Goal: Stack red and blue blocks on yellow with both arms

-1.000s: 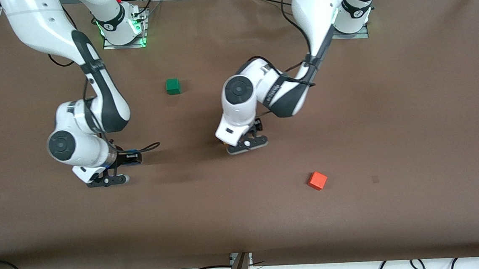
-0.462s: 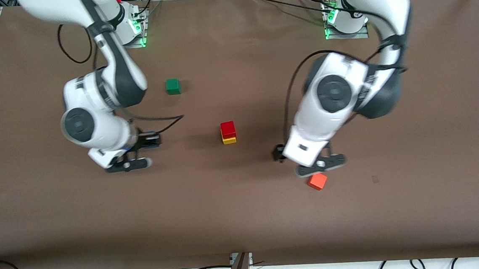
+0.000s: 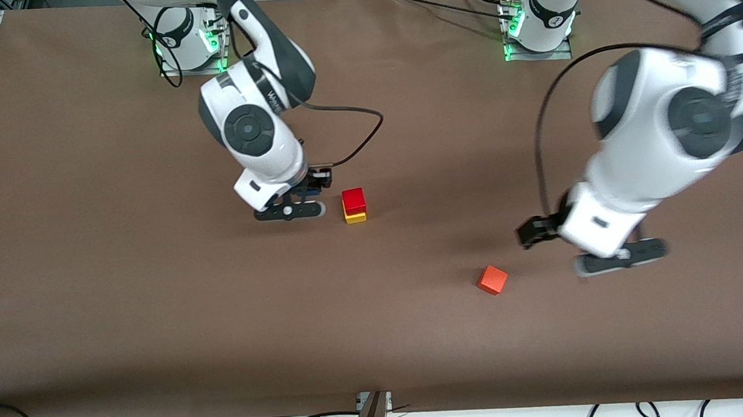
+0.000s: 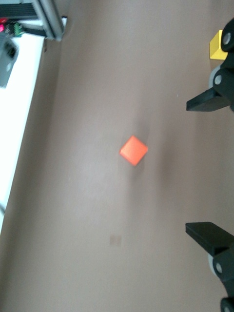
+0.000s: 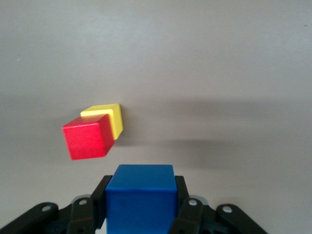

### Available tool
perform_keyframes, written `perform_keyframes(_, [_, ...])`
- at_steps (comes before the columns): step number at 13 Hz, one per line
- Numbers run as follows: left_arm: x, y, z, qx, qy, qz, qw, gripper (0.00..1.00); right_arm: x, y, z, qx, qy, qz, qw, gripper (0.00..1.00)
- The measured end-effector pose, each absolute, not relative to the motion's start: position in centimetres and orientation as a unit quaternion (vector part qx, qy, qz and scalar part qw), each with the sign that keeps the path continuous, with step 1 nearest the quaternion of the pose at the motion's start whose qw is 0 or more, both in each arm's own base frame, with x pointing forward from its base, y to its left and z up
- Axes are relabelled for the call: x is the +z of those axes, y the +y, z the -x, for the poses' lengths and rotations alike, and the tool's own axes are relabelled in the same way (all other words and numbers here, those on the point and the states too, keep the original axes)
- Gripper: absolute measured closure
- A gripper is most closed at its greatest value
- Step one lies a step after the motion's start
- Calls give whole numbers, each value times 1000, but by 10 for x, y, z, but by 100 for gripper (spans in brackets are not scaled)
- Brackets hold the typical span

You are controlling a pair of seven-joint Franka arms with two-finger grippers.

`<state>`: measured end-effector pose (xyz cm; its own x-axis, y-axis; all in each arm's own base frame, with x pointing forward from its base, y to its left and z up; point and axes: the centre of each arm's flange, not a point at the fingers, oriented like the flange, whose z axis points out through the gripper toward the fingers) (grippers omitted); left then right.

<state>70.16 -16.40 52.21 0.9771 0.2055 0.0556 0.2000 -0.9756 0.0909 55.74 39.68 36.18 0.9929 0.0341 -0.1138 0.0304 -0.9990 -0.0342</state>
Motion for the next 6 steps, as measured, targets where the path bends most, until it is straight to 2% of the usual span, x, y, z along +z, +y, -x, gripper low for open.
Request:
perform_keyframes(3, [553,-80,-704,41,127,-990,54,0,351,425,-549,36,-23,999,26,45])
perform_keyframes(6, [559,-19,-698,24,121,-991,60,0,338,437,-548,23,-27,999,33,45])
